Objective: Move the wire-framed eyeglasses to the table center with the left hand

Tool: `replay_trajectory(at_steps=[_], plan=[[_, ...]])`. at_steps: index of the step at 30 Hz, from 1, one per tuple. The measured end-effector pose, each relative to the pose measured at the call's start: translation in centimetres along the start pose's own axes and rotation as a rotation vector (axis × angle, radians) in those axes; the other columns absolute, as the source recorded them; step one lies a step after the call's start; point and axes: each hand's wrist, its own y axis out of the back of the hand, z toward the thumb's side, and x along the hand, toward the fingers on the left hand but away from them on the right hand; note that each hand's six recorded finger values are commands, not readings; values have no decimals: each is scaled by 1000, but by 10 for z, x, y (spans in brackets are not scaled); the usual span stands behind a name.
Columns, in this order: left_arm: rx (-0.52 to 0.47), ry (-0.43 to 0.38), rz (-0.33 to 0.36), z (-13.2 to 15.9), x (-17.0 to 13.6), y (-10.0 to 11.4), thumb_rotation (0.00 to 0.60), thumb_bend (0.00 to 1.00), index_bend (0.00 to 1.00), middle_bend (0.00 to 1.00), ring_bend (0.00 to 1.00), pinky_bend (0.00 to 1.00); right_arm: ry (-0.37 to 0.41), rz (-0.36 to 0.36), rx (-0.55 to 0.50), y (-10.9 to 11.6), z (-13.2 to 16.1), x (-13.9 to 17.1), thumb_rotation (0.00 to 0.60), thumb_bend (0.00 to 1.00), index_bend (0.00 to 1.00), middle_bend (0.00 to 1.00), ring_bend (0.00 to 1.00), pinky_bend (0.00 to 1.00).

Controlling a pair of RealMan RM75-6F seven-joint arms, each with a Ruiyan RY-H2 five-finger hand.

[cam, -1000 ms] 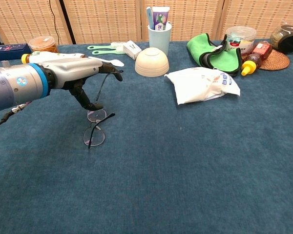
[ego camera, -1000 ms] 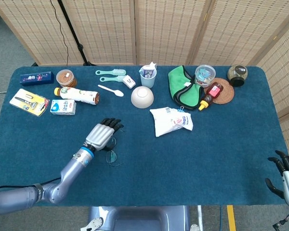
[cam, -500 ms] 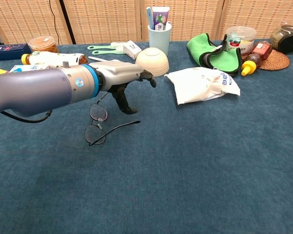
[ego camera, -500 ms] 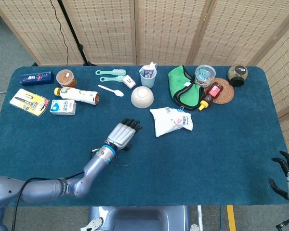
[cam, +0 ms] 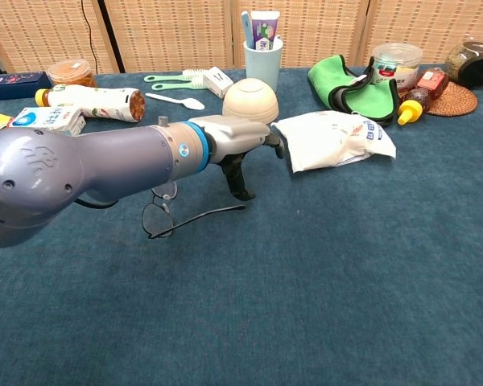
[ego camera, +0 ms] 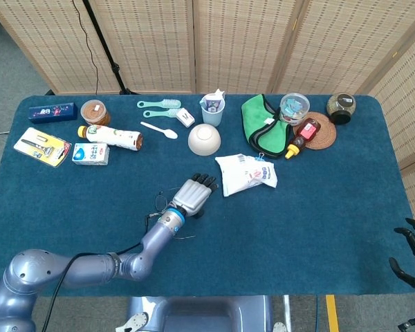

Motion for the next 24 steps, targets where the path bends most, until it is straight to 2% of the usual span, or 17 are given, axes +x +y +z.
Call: replay_trajectory(at_steps=[3, 7, 10, 20, 24], plan=[[-3, 2, -9, 4, 4, -5, 600, 304, 124, 87, 25, 71, -3, -1, 2, 1, 0, 0, 600, 305, 290, 156, 190, 239], [-23, 8, -19, 7, 7, -12, 600, 304, 39, 6, 0, 6, -3, -5, 4, 2, 0, 1, 600, 305, 289, 156, 191, 239], [-49, 12, -15, 8, 8, -13, 600, 302, 0, 0, 0, 0, -3, -7, 6, 3, 0, 1, 600, 304, 290, 156, 191, 239], [-131, 16, 34, 4, 10, -13, 600, 292, 0, 0, 0, 0, -3, -9, 9, 4, 1, 2, 600, 305, 290, 156, 191, 239], [-155, 7, 64, 4, 9, -7, 600, 292, 0, 0, 0, 0, -1, -7, 10, 4, 2, 1, 600, 304, 290, 156, 191, 239]])
